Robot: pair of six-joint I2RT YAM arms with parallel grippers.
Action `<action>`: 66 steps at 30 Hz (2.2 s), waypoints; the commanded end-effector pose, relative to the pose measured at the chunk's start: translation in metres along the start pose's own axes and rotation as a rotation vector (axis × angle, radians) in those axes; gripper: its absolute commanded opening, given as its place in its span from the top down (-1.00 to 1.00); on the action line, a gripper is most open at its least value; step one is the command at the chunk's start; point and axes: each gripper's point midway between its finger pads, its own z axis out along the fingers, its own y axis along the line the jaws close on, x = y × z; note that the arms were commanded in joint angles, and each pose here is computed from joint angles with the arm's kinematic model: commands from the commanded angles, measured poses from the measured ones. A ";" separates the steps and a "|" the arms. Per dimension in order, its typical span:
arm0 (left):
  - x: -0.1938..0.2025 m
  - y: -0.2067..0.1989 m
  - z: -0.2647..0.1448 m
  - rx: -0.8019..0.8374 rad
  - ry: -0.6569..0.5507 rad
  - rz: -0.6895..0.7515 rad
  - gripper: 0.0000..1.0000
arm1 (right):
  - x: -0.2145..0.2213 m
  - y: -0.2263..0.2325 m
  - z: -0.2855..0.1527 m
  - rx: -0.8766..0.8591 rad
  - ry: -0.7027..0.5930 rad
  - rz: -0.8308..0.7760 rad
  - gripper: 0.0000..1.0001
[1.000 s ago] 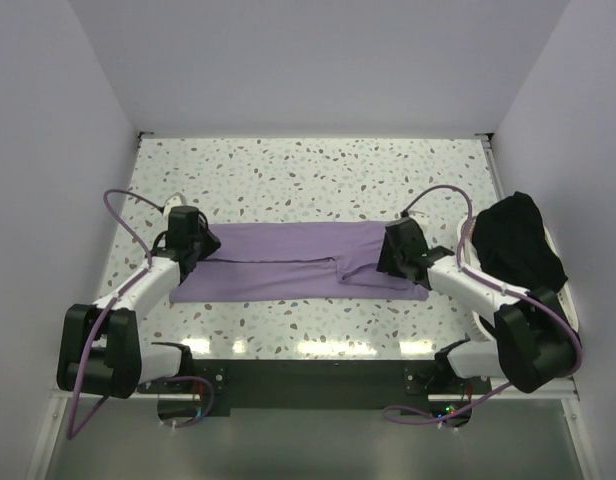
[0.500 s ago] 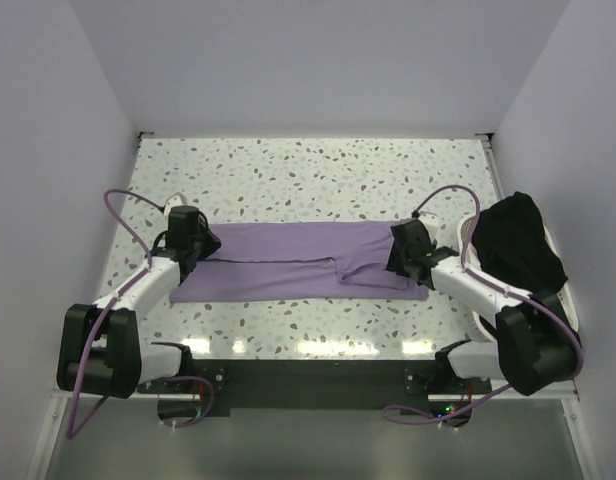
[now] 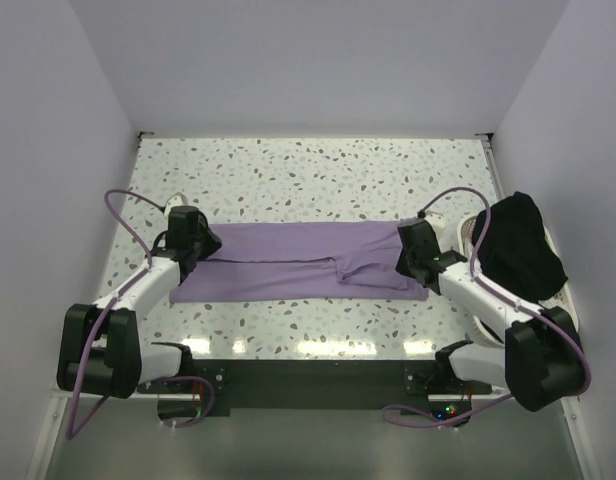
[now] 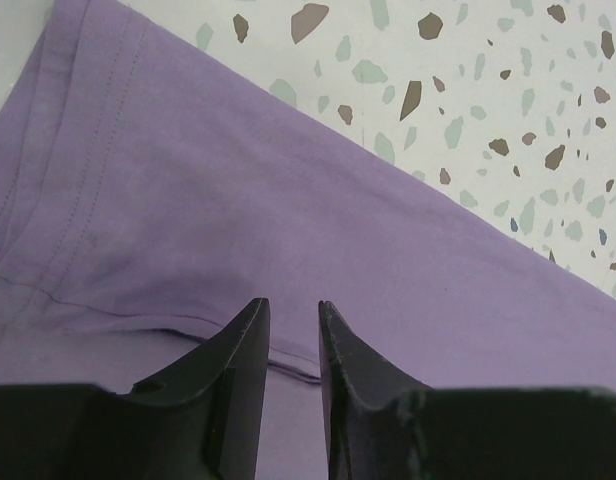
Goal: Fold and stack the t-shirts
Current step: Fold the tshirt
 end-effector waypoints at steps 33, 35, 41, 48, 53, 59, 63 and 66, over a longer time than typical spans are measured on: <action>-0.008 -0.014 -0.003 0.060 -0.039 0.008 0.39 | 0.011 0.000 -0.006 -0.079 0.035 0.070 1.00; -0.008 -0.014 -0.004 0.059 -0.038 0.007 0.39 | 0.011 -0.001 -0.013 -0.093 0.027 0.076 1.00; -0.004 -0.014 -0.002 0.064 -0.023 -0.004 0.40 | 0.018 -0.011 -0.024 -0.089 0.027 0.080 1.00; 0.000 -0.015 -0.002 0.070 -0.014 -0.018 0.40 | 0.046 -0.011 -0.032 -0.161 0.079 0.118 1.00; 0.002 -0.013 -0.002 0.067 -0.008 -0.026 0.39 | 0.053 -0.009 -0.039 -0.198 0.092 0.142 0.81; 0.004 -0.014 -0.002 0.075 -0.005 -0.032 0.39 | 0.052 -0.006 -0.050 -0.233 0.094 0.158 0.46; 0.006 -0.014 -0.001 0.081 0.002 -0.038 0.39 | 0.040 -0.004 -0.062 -0.256 0.065 0.162 0.32; 0.008 -0.014 -0.001 0.080 0.006 -0.040 0.39 | 0.021 0.003 -0.068 -0.290 0.000 0.171 0.08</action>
